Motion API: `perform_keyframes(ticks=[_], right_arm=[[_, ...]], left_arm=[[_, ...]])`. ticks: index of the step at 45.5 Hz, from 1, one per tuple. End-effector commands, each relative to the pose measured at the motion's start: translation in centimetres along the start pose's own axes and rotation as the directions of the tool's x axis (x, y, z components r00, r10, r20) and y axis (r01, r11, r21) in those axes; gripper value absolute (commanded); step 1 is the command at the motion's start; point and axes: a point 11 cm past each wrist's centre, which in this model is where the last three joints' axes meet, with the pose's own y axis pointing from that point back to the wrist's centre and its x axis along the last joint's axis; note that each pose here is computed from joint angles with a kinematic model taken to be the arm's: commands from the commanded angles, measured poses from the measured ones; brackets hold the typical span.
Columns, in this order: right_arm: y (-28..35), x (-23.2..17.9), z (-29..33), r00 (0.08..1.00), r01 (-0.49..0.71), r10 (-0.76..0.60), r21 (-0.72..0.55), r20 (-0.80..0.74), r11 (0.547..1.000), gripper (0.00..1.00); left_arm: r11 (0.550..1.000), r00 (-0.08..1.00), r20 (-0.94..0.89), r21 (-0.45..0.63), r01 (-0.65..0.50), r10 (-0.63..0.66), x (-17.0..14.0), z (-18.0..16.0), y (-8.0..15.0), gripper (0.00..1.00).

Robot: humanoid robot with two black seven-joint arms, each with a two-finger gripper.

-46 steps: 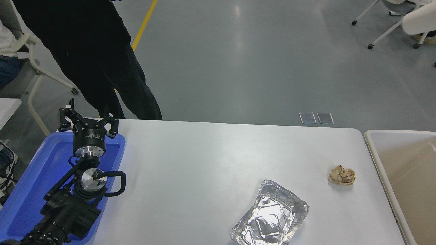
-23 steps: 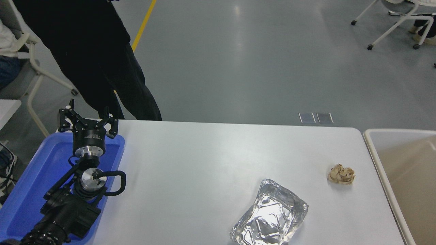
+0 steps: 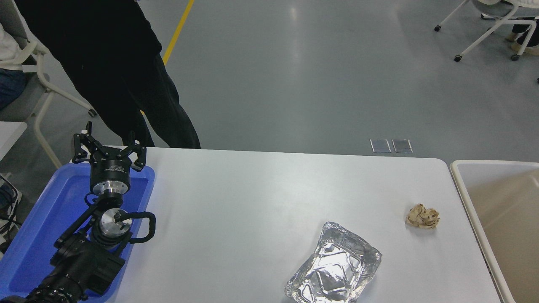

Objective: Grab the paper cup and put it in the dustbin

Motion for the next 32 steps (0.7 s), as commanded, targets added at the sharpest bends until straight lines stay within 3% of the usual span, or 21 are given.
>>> perform_keyframes(ticks=[1, 26, 27, 30, 32], right_arm=[[0.1, -0.9, 6.6, 0.999, 0.010, -0.005, -0.103, 0.050, 0.995, 0.00], [0.8, -2.2, 12.7, 0.994, 0.021, 0.000, -0.196, 0.106, 0.980, 0.00], [0.8, -2.1, 12.6, 0.995, 0.019, 0.001, -0.196, 0.105, 0.980, 0.11], [0.8, -2.0, 12.7, 0.996, 0.014, 0.005, -0.197, 0.094, 0.980, 0.84], [0.8, -2.0, 12.8, 0.996, 0.019, -0.002, -0.198, 0.087, 0.980, 0.91]], left_arm=[[1.000, 1.000, 0.000, 0.000, 0.000, 0.000, 0.0, 0.0, 0.0, 0.99], [1.000, 1.000, 0.000, 0.000, 0.000, 0.000, 0.0, 0.0, 0.0, 0.99], [1.000, 1.000, 0.001, -0.001, -0.001, 0.001, 0.0, 0.0, 0.0, 0.99], [1.000, 1.000, 0.000, 0.000, 0.000, 0.000, 0.0, 0.0, 0.0, 0.99], [1.000, 1.000, 0.000, 0.000, 0.000, 0.000, 0.0, 0.0, 0.0, 0.99]])
